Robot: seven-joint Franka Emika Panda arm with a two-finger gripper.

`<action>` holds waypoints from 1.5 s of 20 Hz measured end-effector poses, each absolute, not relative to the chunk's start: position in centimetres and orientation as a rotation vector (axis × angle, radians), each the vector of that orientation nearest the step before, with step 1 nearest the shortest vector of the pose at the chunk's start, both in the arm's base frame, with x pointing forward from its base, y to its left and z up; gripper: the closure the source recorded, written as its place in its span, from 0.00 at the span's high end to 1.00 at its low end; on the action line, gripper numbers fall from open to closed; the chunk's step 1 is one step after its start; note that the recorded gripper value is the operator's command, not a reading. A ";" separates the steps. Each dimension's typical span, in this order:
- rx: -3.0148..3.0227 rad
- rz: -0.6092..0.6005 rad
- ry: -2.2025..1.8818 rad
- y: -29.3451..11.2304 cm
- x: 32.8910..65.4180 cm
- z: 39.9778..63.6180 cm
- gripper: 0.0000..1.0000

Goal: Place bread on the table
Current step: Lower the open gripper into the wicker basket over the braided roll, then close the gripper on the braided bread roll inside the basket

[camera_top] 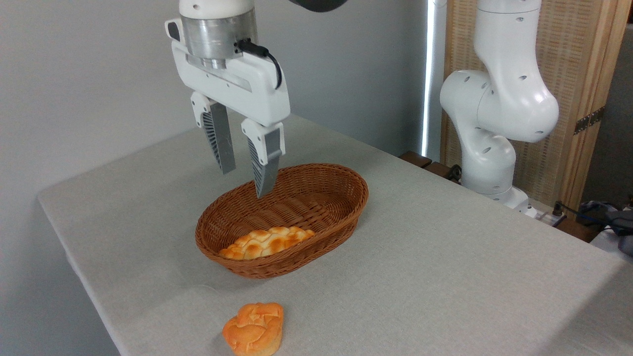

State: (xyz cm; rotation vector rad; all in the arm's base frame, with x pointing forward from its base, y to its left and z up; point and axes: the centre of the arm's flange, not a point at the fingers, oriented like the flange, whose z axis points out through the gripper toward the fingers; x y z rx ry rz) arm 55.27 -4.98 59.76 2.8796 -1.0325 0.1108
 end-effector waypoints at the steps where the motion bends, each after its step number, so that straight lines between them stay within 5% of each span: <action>1: 2.877 0.115 -1.041 -5.3 55.2 59.9 1.00; 8: 2.851 0.087 -1.098 -7.5 54.7 59.1 1.00; 21: 2.815 0.176 -1.252 -9.1 48.2 51.7 1.00; 30: 2.824 0.203 -1.361 -8.7 47.8 45.7 1.00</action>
